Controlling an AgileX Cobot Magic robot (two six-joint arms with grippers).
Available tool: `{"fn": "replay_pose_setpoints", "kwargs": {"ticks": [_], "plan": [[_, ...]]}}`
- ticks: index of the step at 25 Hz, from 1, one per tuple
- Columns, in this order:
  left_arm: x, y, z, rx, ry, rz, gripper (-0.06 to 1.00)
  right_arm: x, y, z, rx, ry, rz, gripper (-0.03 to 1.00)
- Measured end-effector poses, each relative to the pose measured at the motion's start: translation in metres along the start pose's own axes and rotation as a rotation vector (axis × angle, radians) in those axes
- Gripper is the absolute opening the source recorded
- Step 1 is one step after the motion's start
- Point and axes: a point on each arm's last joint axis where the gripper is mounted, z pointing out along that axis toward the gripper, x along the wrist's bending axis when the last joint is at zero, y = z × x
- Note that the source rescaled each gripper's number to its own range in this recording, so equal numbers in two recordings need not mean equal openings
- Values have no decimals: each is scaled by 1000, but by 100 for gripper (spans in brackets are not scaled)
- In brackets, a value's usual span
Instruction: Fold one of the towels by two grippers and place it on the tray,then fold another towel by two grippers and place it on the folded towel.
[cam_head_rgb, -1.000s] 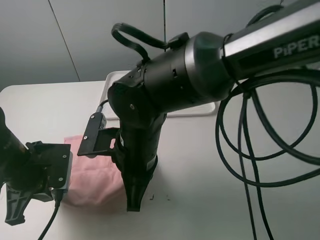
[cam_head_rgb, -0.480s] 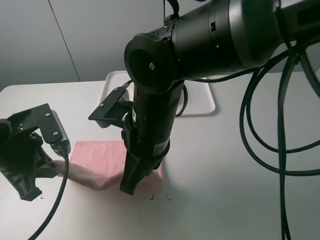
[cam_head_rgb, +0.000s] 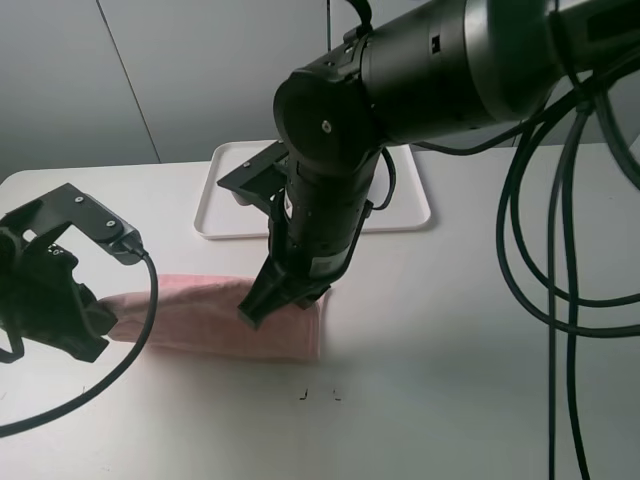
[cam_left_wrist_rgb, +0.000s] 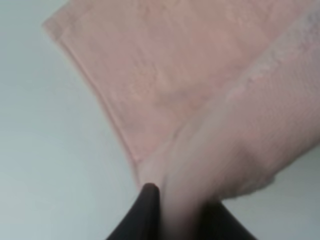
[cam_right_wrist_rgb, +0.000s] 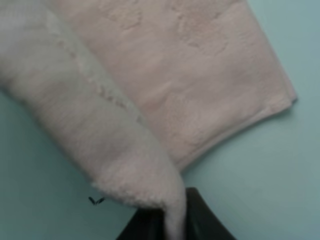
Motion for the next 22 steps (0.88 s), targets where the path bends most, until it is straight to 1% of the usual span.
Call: {"fn": "replay_pose_setpoints", "kwargs": {"ticks": [1, 2, 3, 5, 6, 7, 8, 10, 13, 16, 18, 20, 22], "plan": [[2, 0, 0, 0, 22, -18, 29, -1, 1, 4, -9, -14, 16, 19], [4, 0, 0, 1, 41, -44, 41, -2, 3, 7, -19, -26, 21, 26], [6, 0, 0, 0, 65, -54, 54, -3, 4, 10, -31, -34, 26, 37], [9, 0, -1, -3, 104, -86, 85, -3, 7, 11, -57, -33, 39, 65], [11, 0, -1, -5, 121, -92, 93, -3, 9, 11, -76, -33, 40, 82], [13, 0, -1, -6, 146, -90, 97, -2, 10, 11, -90, -32, 42, 92], [14, 0, -1, -8, 158, -95, 98, -2, 11, 11, -104, -32, 44, 97], [16, 1, -2, -12, 173, -92, 100, -3, 13, 11, -123, -31, 57, 99], [16, 2, -2, -21, 181, -68, 100, -3, 14, 11, -136, -24, 88, 100], [18, 5, -4, -16, 187, -95, 100, -9, 15, 11, -129, 29, 183, 100], [21, 13, -4, 15, 199, -121, 100, -21, 15, 11, -119, 73, 255, 100], [25, 22, -2, 71, 204, -160, 100, -31, 14, 11, -99, 127, 308, 100], [28, 32, 4, 128, 196, -202, 100, -37, 13, 12, -82, 161, 325, 100]]}}
